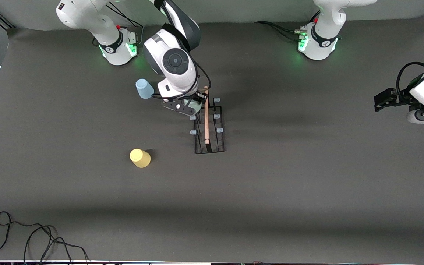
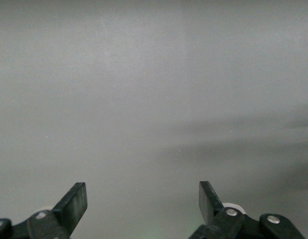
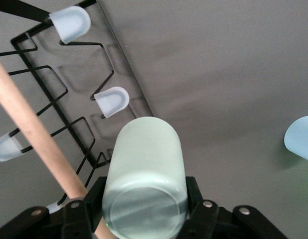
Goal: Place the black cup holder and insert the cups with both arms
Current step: 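Lower the green cup onto a holder peg and open the right gripper, then move the right gripper down to the yellow cup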
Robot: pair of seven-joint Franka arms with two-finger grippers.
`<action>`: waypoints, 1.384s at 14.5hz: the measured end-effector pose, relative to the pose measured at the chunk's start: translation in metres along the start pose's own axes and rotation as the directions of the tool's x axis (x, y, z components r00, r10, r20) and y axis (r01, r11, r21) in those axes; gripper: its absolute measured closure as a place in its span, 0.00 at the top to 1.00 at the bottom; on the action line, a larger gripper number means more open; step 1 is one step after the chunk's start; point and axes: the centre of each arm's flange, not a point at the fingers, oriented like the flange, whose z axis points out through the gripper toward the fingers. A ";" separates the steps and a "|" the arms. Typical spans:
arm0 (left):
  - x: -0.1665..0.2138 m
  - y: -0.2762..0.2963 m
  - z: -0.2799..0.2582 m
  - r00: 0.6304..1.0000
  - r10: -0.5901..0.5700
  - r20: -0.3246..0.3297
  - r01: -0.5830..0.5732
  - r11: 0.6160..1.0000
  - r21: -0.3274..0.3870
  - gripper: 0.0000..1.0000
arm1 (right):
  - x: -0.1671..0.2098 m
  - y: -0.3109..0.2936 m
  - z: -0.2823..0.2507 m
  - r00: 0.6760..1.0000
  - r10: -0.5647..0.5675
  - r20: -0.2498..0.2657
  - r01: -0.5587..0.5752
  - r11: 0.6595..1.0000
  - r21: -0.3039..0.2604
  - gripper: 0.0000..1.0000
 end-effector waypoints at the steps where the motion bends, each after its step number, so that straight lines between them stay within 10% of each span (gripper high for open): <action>1: 0.000 0.000 0.000 1.000 0.000 0.000 0.000 1.000 0.000 1.00 | 0.001 -0.001 0.004 1.000 0.001 0.001 -0.001 1.000 -0.006 0.70; 6: 0.000 0.000 0.000 1.000 0.001 0.001 -0.001 1.000 0.000 1.00 | 0.005 -0.003 0.003 1.000 0.005 -0.004 -0.005 1.000 -0.002 1.00; 11: 0.000 0.002 0.000 1.000 0.003 0.002 -0.003 1.000 0.000 1.00 | 0.032 0.005 -0.042 1.000 -0.019 -0.017 0.020 1.000 0.019 1.00; 20: 0.000 0.003 0.002 1.000 0.006 0.006 -0.006 1.000 0.000 1.00 | 0.199 0.112 -0.072 0.978 -0.169 -0.118 0.175 0.984 0.037 1.00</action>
